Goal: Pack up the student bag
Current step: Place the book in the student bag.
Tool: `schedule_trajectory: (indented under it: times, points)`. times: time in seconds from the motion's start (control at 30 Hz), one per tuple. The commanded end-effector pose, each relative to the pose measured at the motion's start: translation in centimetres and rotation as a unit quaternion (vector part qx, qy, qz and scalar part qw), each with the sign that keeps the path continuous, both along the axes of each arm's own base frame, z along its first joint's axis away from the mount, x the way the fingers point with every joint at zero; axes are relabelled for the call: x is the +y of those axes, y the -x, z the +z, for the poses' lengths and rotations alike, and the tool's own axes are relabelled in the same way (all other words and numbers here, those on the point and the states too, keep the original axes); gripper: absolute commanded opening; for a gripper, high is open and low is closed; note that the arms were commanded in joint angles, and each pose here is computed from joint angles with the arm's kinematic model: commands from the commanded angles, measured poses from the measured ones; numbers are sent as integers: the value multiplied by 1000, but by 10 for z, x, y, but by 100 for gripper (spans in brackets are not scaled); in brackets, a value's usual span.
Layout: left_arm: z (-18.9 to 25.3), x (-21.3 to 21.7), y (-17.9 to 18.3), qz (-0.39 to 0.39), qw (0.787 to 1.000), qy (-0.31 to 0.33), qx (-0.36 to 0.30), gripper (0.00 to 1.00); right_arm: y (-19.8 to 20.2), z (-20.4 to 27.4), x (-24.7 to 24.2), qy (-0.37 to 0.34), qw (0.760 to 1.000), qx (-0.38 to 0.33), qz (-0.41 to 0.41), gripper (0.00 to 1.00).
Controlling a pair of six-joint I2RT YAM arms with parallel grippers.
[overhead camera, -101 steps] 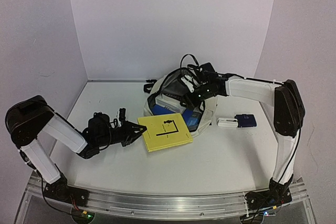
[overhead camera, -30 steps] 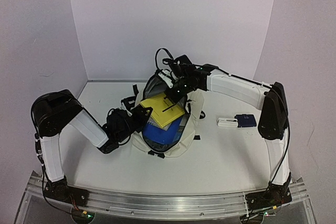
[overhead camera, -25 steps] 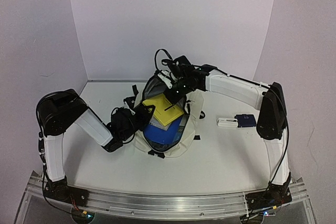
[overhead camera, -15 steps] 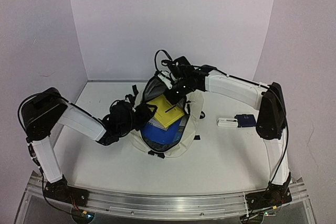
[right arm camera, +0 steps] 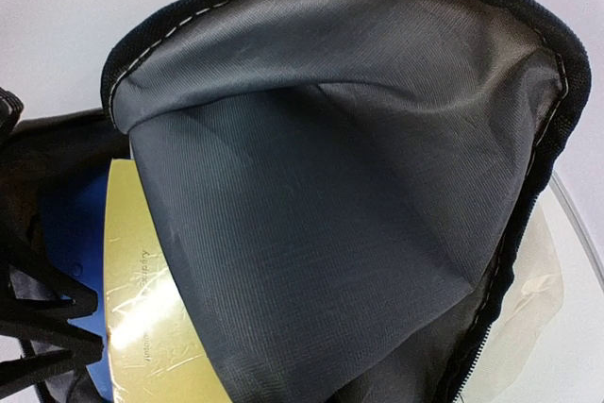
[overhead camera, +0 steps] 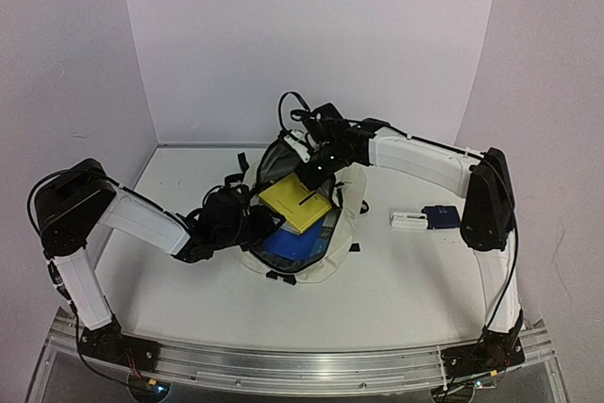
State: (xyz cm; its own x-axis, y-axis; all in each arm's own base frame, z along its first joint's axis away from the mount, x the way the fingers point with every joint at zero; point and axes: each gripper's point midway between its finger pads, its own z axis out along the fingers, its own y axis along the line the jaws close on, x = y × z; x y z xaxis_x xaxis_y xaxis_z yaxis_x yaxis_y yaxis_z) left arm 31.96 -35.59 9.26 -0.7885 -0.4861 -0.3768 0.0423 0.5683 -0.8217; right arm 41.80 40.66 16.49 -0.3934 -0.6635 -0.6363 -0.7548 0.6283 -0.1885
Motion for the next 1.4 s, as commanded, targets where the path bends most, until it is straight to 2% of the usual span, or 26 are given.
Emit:
schedule_trajectory:
  times: [0.0, 0.1, 0.23, 0.4, 0.47, 0.57, 0.7, 0.77, 0.8, 0.87, 0.97, 1.07, 1.13, 1.23, 1.37]
  points:
    - [-3, -24, 0, -43, 999, -2, 2, 34, 10, 40, 6, -52, 998, -11, 11, 0]
    - [-5, -53, -6, -91, 996, -3, -6, 24, 13, 37, 7, -57, 998, -1, 12, 0]
    - [7, -90, -20, -139, 990, 12, -32, 16, 15, 35, 6, -58, 998, 5, 11, 0]
    - [24, -101, -29, -156, 986, 2, -55, 15, 18, 27, 4, -53, 998, 14, 11, 0]
    - [31, -95, -25, -158, 986, -1, -60, 22, 19, 25, 2, -49, 999, 15, 11, 0]
    - [38, -81, -7, -176, 983, -12, -56, 40, 21, 21, -1, -44, 999, 17, 10, 0]
    - [48, -51, 19, -172, 984, -18, -38, 58, 34, 16, -6, -44, 998, 35, 18, 0]
    - [47, -31, 29, -155, 987, -33, -25, 64, 52, 15, -4, -51, 996, 60, 50, 13]
    - [51, -24, 32, -149, 988, -39, -26, 65, 60, 20, -3, -57, 994, 69, 67, 27]
    - [60, -10, 39, -141, 989, -46, -26, 66, 73, 34, -4, -69, 991, 78, 89, 46]
    - [73, 10, 49, -124, 990, -52, -29, 69, 81, 70, -9, -99, 987, 65, 105, 67]
    - [77, 32, 56, -101, 992, -68, -28, 72, 70, 105, -21, -139, 985, 52, 92, 78]
    - [75, 45, 60, -86, 993, -81, -25, 74, 43, 116, -40, -157, 985, 47, 57, 81]
    - [74, 60, 65, -71, 993, -94, -22, 75, 9, 111, -59, -155, 987, 39, 15, 81]
    - [75, 69, 69, -63, 993, -100, -20, 77, -15, 84, -62, -130, 990, 47, -2, 82]
